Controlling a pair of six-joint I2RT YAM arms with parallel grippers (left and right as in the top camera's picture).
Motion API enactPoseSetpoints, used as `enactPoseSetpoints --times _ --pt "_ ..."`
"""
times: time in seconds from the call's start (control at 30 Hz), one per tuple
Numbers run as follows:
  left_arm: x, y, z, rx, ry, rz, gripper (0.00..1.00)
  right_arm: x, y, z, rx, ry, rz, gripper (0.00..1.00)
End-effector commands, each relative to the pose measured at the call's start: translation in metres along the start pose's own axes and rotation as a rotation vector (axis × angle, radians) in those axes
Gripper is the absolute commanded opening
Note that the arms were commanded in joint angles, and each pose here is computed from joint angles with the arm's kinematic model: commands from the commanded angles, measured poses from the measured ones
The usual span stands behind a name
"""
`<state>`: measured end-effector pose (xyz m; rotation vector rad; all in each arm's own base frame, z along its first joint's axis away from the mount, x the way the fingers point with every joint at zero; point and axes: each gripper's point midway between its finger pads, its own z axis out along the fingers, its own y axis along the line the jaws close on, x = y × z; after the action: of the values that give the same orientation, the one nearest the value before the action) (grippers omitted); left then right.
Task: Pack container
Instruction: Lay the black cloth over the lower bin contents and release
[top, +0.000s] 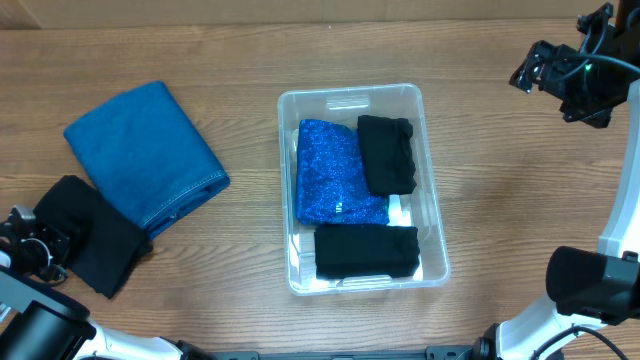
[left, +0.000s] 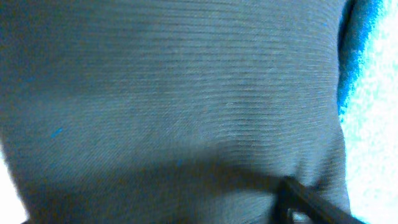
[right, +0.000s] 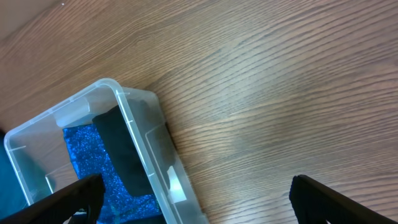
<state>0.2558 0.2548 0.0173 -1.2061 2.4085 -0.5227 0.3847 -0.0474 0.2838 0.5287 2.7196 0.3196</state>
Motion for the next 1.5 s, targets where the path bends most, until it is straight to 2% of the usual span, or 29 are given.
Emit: enactPoseSetpoints --times 0.0,0.03,0.07,0.23,0.3,0.4,0.53,0.6,0.63,0.73,0.83,0.9,1.0,1.1,1.23,1.37,1.47 --pt "0.019 -0.010 0.013 0.046 0.081 -0.006 0.34 -0.001 0.001 -0.008 0.006 -0.026 -0.014 1.00" --pt "0.021 -0.012 0.012 0.054 0.089 -0.008 0.13 -0.001 0.001 -0.008 0.005 -0.026 -0.014 1.00" --pt "0.023 -0.016 0.009 0.066 0.096 -0.011 0.04 -0.001 0.001 -0.008 0.006 -0.025 -0.014 1.00" --pt "0.006 -0.063 -0.039 0.184 -0.030 0.010 0.04 -0.001 0.001 -0.008 0.006 -0.025 -0.014 1.00" --pt "0.007 -0.105 -0.086 0.282 -0.093 -0.015 0.04 -0.001 0.001 -0.008 0.006 -0.025 -0.014 1.00" --pt "0.020 -0.160 -0.150 0.366 -0.181 0.050 0.04 0.000 0.001 -0.008 0.006 -0.021 -0.013 1.00" --pt "0.078 -0.285 -0.197 0.553 -0.135 0.411 0.04 0.002 0.000 -0.008 0.008 -0.013 -0.011 1.00" --pt "0.123 -0.350 -0.204 0.626 -0.050 0.616 0.04 0.004 0.000 -0.008 0.009 -0.006 -0.009 1.00" --pt "0.158 -0.388 -0.204 0.640 -0.001 0.761 0.04 0.006 -0.001 -0.008 0.012 0.001 0.003 1.00" --pt "0.243 -0.449 -0.191 0.661 0.088 1.117 0.04 0.005 -0.015 -0.010 0.043 -0.001 0.071 1.00" --pt "0.315 -0.458 -0.160 0.671 0.221 1.390 0.04 0.005 -0.021 -0.012 0.050 0.001 0.088 1.00" --pt "0.360 -0.437 -0.125 0.616 0.394 1.557 0.04 0.005 -0.021 -0.012 0.049 0.000 0.088 1.00" --pt "0.402 -0.393 -0.079 0.532 0.668 1.753 0.04 0.005 -0.021 -0.012 0.049 0.000 0.088 1.00" --pt "0.419 -0.376 -0.060 0.537 0.763 1.895 0.04 0.005 -0.021 -0.012 0.049 0.000 0.087 1.00" --pt "0.414 -0.365 -0.045 0.467 0.751 2.064 0.04 0.005 -0.021 -0.012 0.049 0.000 0.087 1.00" --pt "0.414 -0.370 -0.043 0.480 0.725 2.082 0.04 0.005 -0.021 -0.012 0.049 -0.001 0.087 1.00" --pt "0.433 -0.363 -0.040 0.507 0.761 2.104 0.04 0.005 -0.021 -0.012 0.049 -0.001 0.087 1.00"
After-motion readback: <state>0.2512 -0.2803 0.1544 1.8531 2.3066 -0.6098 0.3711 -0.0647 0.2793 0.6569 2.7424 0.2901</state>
